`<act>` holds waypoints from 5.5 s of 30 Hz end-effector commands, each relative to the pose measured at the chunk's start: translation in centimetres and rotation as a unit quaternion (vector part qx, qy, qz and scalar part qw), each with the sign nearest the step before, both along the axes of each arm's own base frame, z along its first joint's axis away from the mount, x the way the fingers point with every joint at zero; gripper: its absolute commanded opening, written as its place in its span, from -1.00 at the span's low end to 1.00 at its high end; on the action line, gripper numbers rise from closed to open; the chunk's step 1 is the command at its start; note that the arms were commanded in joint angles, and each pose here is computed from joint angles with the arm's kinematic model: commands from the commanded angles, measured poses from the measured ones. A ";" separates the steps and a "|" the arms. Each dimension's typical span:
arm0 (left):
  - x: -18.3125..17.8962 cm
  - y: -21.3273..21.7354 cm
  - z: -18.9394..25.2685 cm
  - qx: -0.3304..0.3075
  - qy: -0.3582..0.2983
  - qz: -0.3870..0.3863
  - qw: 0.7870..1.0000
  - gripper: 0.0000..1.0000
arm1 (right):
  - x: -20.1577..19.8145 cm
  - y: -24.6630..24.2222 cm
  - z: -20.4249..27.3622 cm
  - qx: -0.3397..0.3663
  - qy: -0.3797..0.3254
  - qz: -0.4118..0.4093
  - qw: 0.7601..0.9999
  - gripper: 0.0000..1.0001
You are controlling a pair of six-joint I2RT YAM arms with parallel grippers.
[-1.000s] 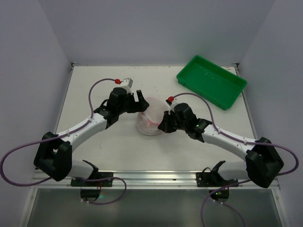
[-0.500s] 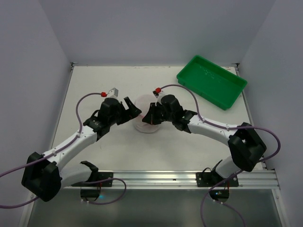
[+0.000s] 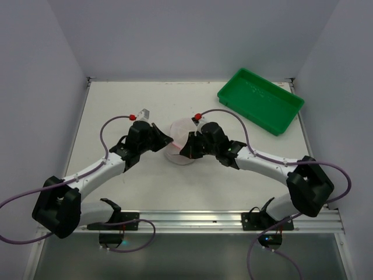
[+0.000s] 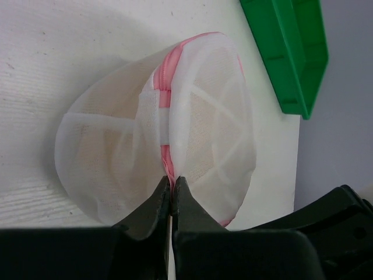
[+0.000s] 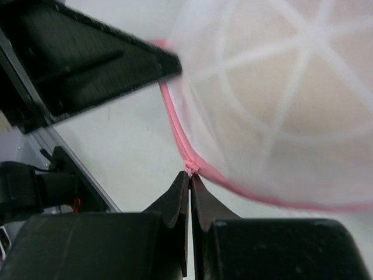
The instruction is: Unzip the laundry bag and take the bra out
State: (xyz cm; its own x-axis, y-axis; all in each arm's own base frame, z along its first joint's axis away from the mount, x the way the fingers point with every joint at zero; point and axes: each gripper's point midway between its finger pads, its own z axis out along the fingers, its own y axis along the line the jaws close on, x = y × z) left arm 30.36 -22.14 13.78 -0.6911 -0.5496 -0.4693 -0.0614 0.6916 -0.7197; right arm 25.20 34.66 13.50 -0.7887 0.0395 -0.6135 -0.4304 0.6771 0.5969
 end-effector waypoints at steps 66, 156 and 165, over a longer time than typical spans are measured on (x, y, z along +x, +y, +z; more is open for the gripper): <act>8.7 0.8 6.1 0.163 -0.106 -0.106 0.975 1.00 | -0.2 2.9 6.5 0.086 -0.033 0.061 0.994 -1.00; -4.0 4.0 -1.8 0.021 -0.014 -0.023 0.999 -0.51 | 0.9 -5.6 -1.7 -0.085 -0.057 0.020 0.995 -0.91; -4.1 7.0 2.9 0.056 -0.087 0.025 0.994 0.99 | 0.4 -6.9 4.1 -0.123 -0.124 0.031 0.984 0.30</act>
